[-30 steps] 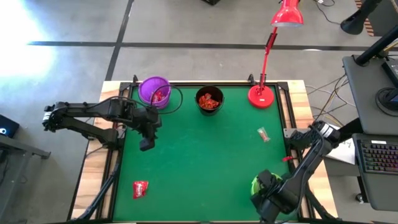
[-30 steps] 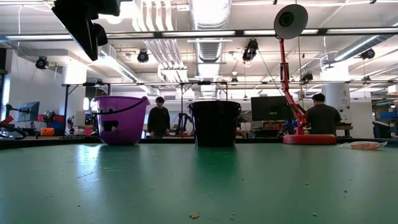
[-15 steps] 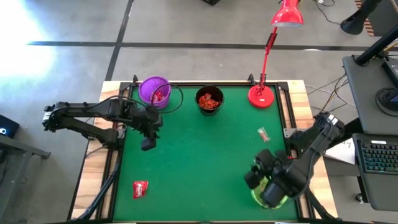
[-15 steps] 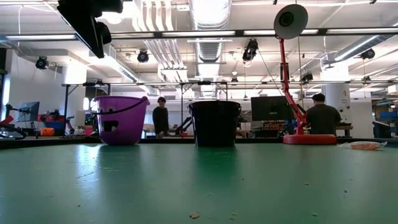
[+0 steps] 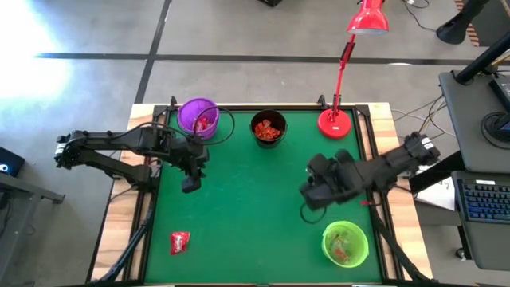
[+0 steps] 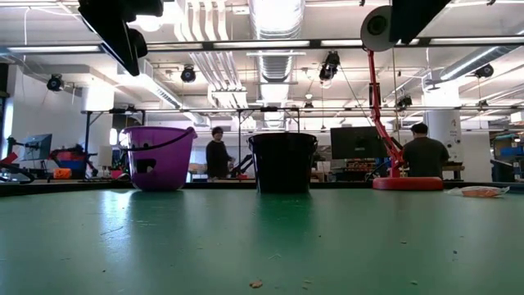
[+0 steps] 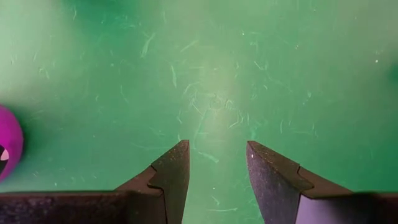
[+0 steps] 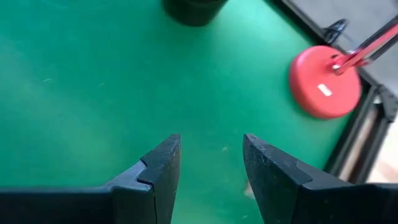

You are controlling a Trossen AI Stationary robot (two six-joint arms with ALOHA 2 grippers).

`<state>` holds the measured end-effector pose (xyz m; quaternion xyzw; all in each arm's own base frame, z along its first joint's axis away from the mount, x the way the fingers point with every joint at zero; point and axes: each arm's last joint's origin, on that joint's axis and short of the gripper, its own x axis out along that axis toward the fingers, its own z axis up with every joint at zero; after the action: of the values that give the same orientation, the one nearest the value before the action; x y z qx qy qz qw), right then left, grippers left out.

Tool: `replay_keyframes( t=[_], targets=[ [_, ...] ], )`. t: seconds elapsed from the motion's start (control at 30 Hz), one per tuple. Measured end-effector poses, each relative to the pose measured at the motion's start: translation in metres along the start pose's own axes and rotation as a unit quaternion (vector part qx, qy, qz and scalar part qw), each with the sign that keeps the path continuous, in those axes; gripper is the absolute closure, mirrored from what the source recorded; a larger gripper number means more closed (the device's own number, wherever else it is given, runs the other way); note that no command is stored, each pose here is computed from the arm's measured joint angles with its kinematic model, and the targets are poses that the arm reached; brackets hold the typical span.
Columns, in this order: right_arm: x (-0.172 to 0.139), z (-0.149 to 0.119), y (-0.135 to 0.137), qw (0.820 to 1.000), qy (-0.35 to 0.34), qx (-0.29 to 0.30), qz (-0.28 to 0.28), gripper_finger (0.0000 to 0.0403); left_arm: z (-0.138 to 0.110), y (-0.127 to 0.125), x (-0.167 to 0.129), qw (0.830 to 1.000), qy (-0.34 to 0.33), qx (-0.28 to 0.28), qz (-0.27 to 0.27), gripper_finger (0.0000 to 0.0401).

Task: Sort candy
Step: Put the red gummy into the green bucket

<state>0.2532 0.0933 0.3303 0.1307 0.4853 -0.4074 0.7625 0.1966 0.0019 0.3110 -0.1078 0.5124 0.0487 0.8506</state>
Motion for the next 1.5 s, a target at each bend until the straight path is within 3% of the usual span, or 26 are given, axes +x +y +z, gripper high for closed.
replay_keyframes(
  t=[0.33,0.57,0.77,1.03,1.27,1.5],
  targets=[
    [0.048,0.019,-0.044,0.995,0.07,-0.004,-0.073,0.0236,0.0,0.0,0.0,1.0,0.0,-0.01,0.0,0.026],
    [0.08,-0.002,-0.087,0.983,0.142,0.06,-0.103,0.0236,0.0,0.0,0.0,1.0,0.0,-0.012,0.001,0.026],
    [0.108,-0.028,-0.11,0.976,0.16,0.123,-0.079,0.024,0.0,0.0,0.0,1.0,0.0,-0.012,0.001,0.026],
    [0.132,-0.049,-0.124,0.966,0.199,0.143,-0.082,0.025,0.0,0.0,0.0,1.0,-0.001,-0.027,0.001,0.026],
    [0.14,-0.046,-0.125,0.969,0.208,0.104,-0.085,0.0239,0.001,0.0,0.0,1.0,-0.005,-0.03,0.0,0.026],
    [0.153,-0.042,-0.131,0.969,0.212,0.103,-0.071,0.0234,0.001,0.001,0.0,0.999,-0.008,-0.045,0.012,0.026]
  ],
)
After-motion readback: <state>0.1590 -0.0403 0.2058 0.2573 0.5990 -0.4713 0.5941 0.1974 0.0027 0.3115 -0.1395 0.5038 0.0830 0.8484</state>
